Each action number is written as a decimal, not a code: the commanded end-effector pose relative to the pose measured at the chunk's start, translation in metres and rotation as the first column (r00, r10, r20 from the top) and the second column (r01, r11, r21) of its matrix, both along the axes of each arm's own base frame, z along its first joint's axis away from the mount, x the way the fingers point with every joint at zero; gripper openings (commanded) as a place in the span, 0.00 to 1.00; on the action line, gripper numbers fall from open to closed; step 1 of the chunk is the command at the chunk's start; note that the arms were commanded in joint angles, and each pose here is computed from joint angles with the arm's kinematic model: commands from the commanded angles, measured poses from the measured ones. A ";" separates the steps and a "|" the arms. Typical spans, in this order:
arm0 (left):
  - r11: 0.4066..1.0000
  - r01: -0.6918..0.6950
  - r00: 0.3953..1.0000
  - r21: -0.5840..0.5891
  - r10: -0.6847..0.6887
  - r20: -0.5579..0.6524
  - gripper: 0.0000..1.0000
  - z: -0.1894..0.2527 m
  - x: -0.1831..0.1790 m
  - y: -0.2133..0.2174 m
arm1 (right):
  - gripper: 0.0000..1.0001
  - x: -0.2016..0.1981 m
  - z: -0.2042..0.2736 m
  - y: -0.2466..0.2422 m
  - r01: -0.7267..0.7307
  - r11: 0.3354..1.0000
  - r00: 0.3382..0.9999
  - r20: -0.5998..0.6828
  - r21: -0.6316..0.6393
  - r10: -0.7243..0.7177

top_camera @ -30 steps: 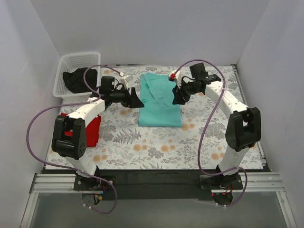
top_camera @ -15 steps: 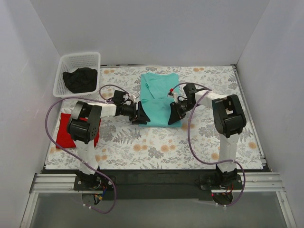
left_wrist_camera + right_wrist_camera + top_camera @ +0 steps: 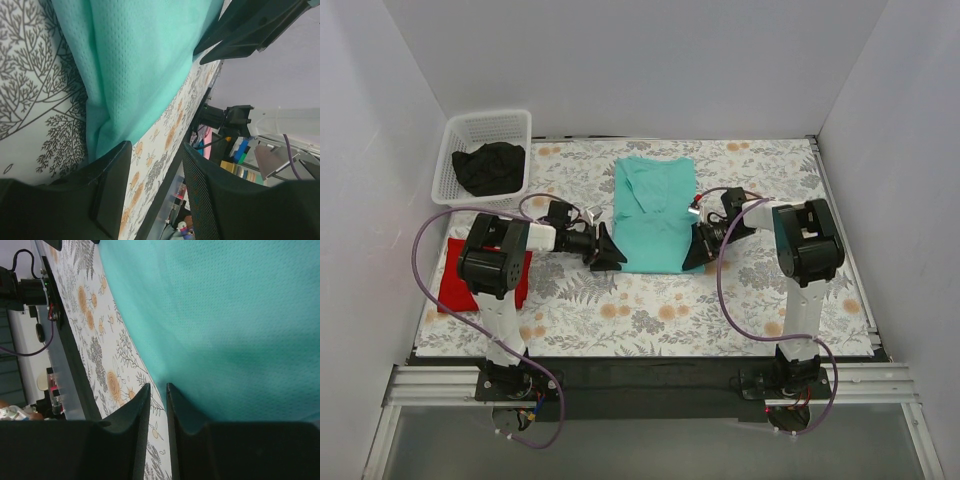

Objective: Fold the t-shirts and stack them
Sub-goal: Fold the tshirt

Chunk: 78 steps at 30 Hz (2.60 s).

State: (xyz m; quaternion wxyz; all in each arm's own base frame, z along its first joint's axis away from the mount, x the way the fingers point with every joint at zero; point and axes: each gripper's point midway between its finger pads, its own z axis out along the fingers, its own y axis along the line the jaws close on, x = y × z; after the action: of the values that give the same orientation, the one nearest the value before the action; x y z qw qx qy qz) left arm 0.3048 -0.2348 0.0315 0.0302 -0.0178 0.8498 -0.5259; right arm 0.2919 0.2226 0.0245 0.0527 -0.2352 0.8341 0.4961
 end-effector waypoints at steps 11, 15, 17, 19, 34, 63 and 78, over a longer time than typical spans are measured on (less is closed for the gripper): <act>0.992 0.099 0.860 0.073 -0.122 0.495 0.45 0.080 0.008 0.020 | 0.32 0.025 0.088 -0.020 -0.167 0.981 0.834 0.516 -0.100 0.195; 0.965 0.113 0.681 0.237 -0.249 0.688 0.43 0.078 0.025 0.033 | 0.33 0.029 0.074 -0.028 -0.231 0.925 0.682 0.628 -0.301 0.375; 0.952 0.127 0.606 0.277 -0.296 0.738 0.42 0.079 0.028 0.032 | 0.34 0.028 0.069 -0.029 -0.245 0.907 0.636 0.649 -0.343 0.418; 0.930 0.162 0.487 0.328 -0.365 0.794 0.41 0.082 0.025 0.030 | 0.34 0.029 0.067 -0.022 -0.255 0.895 0.583 0.680 -0.367 0.445; 0.743 0.255 -0.028 0.618 -0.634 0.773 0.44 0.013 -0.009 0.001 | 0.40 0.000 0.002 -0.015 -0.333 0.744 0.321 0.673 -0.579 0.667; 0.677 0.226 -0.003 0.701 -0.719 0.695 0.00 0.011 0.012 0.010 | 0.01 -0.001 0.015 -0.026 -0.330 0.722 0.346 0.633 -0.608 0.692; 0.736 0.225 -0.015 0.638 -0.652 0.758 0.00 0.107 0.031 0.001 | 0.01 0.030 0.109 -0.023 -0.276 0.783 0.334 0.708 -0.557 0.622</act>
State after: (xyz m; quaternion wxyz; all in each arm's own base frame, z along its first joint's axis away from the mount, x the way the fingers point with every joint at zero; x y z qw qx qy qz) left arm 0.3623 -0.2334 0.1188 0.4021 0.5872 0.6684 -0.2159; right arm 0.3514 0.2051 0.1340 0.3146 -0.6768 0.6541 0.1226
